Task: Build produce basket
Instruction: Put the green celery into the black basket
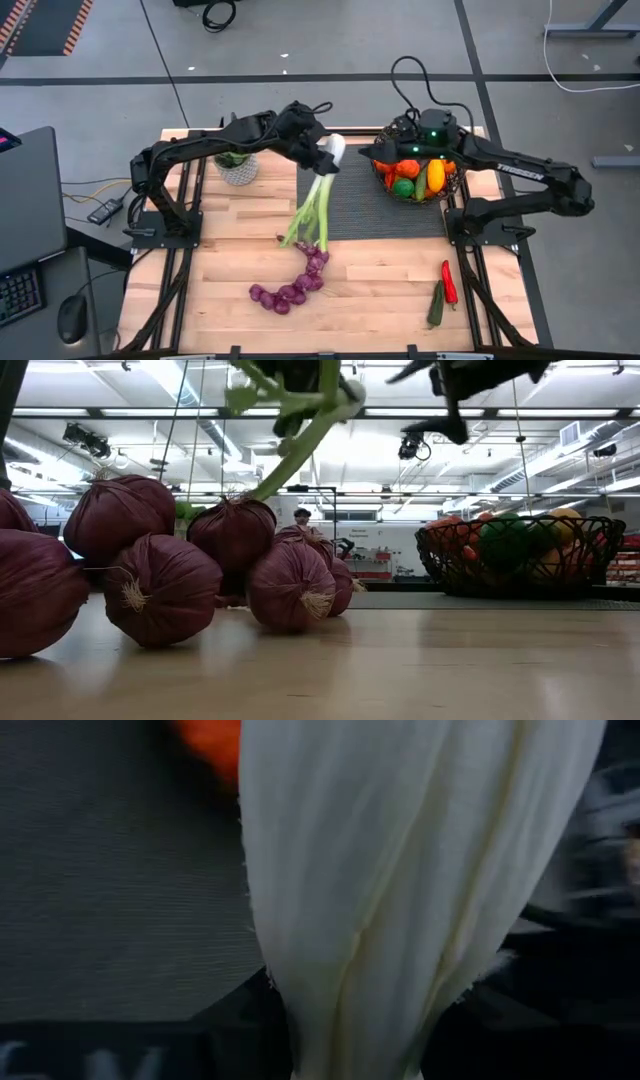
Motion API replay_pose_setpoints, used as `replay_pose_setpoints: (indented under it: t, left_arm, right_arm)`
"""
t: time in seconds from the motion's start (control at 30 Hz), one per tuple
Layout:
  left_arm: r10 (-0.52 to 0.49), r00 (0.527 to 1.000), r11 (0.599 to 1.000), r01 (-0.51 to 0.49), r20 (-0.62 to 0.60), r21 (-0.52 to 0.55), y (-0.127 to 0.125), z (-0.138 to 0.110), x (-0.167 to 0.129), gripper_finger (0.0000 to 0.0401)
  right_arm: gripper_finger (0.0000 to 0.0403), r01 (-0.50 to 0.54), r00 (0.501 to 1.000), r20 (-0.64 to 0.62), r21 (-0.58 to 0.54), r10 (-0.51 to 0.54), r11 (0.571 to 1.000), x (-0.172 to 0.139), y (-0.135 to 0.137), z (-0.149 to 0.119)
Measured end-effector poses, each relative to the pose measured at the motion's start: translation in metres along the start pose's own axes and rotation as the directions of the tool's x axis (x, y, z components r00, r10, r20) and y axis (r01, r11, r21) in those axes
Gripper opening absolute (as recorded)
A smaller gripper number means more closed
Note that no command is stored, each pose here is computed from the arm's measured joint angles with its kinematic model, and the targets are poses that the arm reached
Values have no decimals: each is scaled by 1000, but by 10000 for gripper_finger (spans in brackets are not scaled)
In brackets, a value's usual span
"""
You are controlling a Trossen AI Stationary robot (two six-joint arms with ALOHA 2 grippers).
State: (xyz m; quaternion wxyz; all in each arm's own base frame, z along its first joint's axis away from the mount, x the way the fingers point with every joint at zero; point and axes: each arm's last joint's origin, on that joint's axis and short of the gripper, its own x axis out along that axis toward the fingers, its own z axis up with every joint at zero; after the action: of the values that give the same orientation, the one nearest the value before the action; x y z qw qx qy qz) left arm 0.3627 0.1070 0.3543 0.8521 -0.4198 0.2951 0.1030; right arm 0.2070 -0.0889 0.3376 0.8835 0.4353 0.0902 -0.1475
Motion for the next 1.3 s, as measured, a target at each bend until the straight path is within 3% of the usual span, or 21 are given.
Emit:
replay_pose_setpoints:
  t: [0.2,0.5,0.87,1.07,1.3]
  left_arm:
    - [-144,989,988,143,-25,-53,-8,4,-1,155]
    - [-172,985,981,169,-28,-96,-8,6,-2,151]
    - [-215,976,975,213,-24,-67,-21,0,2,153]
    - [-170,985,984,170,6,-51,-24,-4,4,162]
    - [-127,991,992,127,34,-19,-24,-5,5,202]
  right_arm:
    - [380,-110,993,46,-49,113,993,20,11,1]
    - [399,-200,975,87,-58,205,978,33,20,1]
    - [390,-204,970,121,-64,211,977,64,23,-11]
    - [316,-206,970,116,-64,212,977,64,23,-11]
    - [136,-212,967,124,-106,225,971,55,26,-9]
